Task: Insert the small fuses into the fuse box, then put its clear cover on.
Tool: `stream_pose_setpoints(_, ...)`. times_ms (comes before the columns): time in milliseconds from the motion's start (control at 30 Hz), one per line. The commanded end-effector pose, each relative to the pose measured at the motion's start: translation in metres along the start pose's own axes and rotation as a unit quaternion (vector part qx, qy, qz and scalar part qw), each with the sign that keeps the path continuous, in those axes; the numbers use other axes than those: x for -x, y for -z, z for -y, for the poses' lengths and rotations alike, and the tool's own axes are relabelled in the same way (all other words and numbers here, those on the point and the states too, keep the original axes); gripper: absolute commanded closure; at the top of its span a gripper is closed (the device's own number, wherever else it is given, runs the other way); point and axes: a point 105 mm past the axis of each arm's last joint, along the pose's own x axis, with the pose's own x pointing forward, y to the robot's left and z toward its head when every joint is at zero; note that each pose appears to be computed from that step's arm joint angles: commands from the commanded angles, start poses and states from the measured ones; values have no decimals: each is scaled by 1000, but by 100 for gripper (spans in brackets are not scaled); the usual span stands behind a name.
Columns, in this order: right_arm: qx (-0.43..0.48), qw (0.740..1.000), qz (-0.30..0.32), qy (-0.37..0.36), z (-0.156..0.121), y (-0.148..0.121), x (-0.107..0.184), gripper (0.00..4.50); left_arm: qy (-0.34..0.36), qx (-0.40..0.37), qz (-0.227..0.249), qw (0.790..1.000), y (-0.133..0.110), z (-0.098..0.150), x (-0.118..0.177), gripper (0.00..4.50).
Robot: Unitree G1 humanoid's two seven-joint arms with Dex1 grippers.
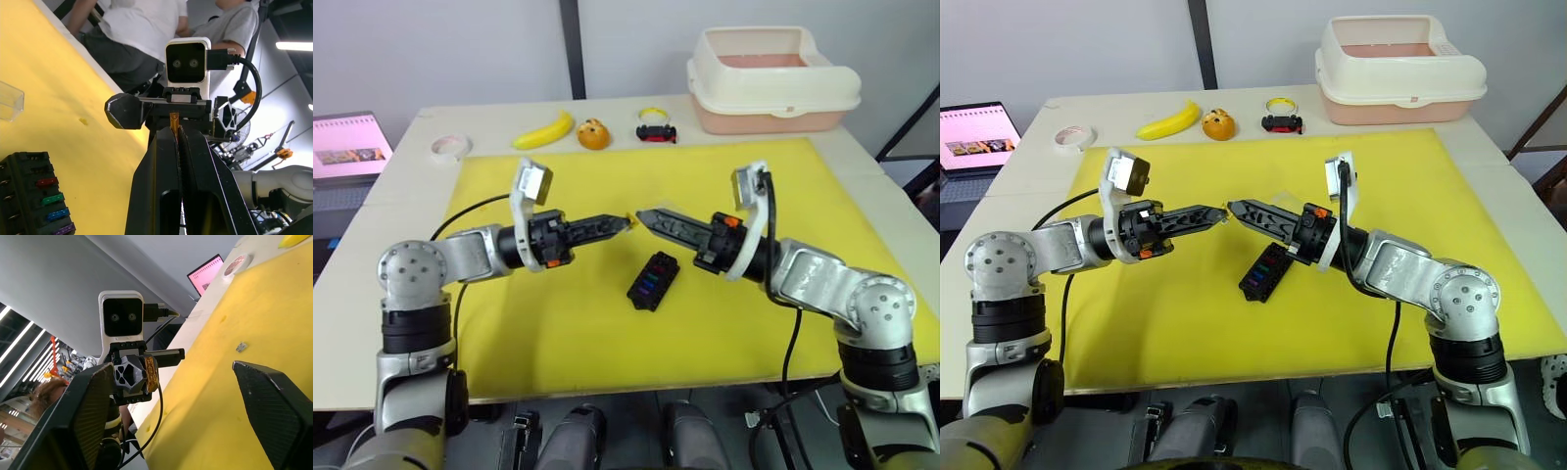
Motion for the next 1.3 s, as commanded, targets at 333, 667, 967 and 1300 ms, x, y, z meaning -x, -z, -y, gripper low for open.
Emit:
stream_pose_setpoints(333, 17, 1000, 5, -22, -12, -2, -2, 211, 20, -7, 8, 1000, -3, 6, -1, 450)
stream_pose_setpoints(667, 20, 1000, 4, -22, -13, -2, -2, 211, 17, -6, 16, 1000, -5, 5, -3, 450)
stream_pose_setpoints(967, 20, 1000, 1, -21, -13, -1, -3, 211, 16, -5, 20, 1000, -7, 4, -6, 450)
stream_pose_setpoints(1300, 20, 1000, 2, -22, -14, -1, -4, 339, 19, -6, 18, 1000, -7, 5, -8, 450)
